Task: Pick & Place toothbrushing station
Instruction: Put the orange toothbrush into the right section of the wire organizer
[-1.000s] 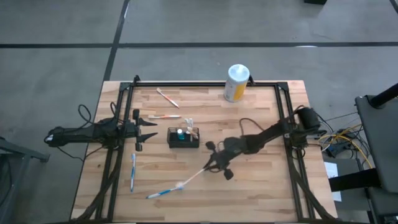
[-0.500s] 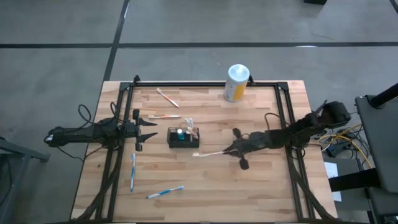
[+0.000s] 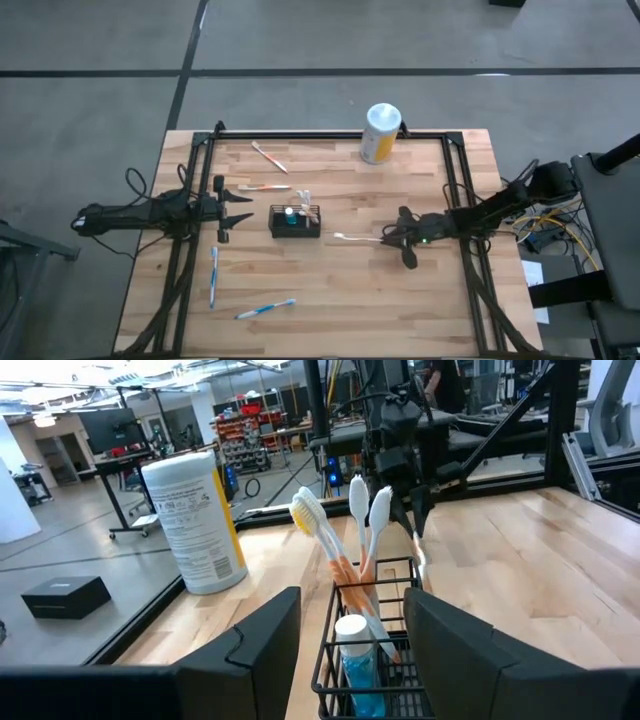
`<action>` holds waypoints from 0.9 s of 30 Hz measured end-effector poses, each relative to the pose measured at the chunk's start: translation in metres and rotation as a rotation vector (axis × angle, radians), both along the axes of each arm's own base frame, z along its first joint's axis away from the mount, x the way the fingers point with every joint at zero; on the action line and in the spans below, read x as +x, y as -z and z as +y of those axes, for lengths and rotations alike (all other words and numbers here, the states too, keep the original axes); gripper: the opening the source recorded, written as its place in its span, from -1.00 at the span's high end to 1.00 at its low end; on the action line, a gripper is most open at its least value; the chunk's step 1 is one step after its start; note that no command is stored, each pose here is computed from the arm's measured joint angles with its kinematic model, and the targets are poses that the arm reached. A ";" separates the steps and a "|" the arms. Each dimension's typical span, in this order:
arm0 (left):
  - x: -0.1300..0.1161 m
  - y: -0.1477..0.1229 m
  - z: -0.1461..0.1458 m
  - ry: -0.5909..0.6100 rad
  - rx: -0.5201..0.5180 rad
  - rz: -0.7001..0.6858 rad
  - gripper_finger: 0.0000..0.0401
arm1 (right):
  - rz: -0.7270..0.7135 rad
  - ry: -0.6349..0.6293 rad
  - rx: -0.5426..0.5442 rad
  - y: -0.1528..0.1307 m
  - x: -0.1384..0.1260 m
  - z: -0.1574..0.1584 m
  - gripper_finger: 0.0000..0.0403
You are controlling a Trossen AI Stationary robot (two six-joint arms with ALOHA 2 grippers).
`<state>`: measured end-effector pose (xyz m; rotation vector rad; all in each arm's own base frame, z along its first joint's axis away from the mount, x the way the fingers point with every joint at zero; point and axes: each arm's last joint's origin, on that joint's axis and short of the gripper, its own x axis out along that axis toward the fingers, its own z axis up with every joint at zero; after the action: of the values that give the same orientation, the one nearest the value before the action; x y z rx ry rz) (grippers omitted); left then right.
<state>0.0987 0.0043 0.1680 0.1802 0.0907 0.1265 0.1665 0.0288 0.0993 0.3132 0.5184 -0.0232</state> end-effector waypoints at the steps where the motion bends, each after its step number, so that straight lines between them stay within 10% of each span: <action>1: 0.000 0.000 0.000 0.000 0.000 0.000 0.07 | 0.009 -0.001 0.004 0.002 -0.003 0.000 0.88; 27: 0.000 0.000 0.000 0.000 0.000 0.000 0.07 | 0.158 0.036 0.077 0.016 -0.017 0.000 0.58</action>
<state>0.0987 0.0043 0.1680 0.1802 0.0909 0.1262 0.1490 0.0286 0.0833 0.3982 0.6714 -0.0638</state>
